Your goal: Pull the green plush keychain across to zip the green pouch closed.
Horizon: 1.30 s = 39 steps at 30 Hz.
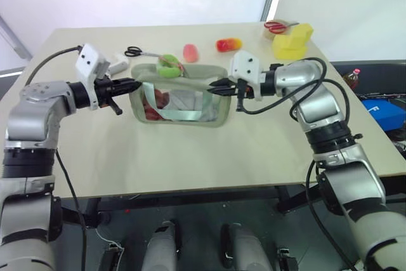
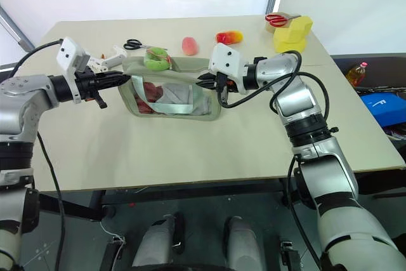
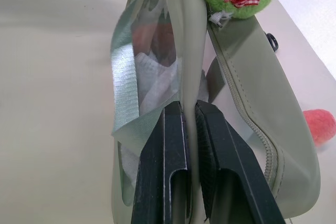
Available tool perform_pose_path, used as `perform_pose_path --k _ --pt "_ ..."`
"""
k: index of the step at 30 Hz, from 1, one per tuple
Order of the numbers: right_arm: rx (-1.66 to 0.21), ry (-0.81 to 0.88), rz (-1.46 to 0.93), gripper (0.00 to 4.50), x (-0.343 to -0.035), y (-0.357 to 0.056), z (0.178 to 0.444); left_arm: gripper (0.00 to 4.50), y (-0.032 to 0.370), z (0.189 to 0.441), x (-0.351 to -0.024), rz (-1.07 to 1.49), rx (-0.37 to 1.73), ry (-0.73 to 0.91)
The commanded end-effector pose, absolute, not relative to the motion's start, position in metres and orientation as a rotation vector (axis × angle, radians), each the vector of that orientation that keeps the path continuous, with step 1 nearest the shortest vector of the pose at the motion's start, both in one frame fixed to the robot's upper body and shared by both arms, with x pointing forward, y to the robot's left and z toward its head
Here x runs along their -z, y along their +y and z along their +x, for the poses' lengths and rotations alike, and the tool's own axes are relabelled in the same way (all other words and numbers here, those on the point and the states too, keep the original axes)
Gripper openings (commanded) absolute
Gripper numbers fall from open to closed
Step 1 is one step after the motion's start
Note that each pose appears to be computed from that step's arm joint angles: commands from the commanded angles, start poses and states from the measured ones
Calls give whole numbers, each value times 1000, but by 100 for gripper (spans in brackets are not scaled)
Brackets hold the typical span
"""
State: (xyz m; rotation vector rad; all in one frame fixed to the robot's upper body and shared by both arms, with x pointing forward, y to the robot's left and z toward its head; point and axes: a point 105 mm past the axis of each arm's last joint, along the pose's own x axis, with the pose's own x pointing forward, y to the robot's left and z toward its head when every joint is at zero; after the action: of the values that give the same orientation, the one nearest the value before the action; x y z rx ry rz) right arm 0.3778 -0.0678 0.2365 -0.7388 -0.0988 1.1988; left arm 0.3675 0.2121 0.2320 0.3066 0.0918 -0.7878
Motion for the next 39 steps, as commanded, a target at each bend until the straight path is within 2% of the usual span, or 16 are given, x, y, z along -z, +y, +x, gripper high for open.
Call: perform_pose_path --k 1,3,7,12,15,18,23,28,39 --pt "-1191 -111 -732 38 -257 -70 379 1 212 365 -241 343 799 75" --pt "-1199 -88 -737 113 -265 -76 379 0 211 365 -240 349 804 76" --pt "-1143 -140 -779 304 -300 -82 385 0 210 364 -239 350 807 74" --pt "-1160 -278 -664 304 -346 -64 374 0 210 364 -244 353 802 69" --pt "-1204 -317 -548 304 -355 -42 366 0 210 363 -245 352 800 67" --pt "-1220 -304 -489 304 -345 -18 366 0 209 363 -245 353 798 64" --pt "-1221 -257 -570 304 -316 11 378 0 205 364 -244 351 802 56" --pt "-1197 -209 -602 304 -309 18 391 0 202 364 -242 346 809 51" --pt "-1341 -117 -589 304 -288 29 378 0 202 366 -244 347 811 43"
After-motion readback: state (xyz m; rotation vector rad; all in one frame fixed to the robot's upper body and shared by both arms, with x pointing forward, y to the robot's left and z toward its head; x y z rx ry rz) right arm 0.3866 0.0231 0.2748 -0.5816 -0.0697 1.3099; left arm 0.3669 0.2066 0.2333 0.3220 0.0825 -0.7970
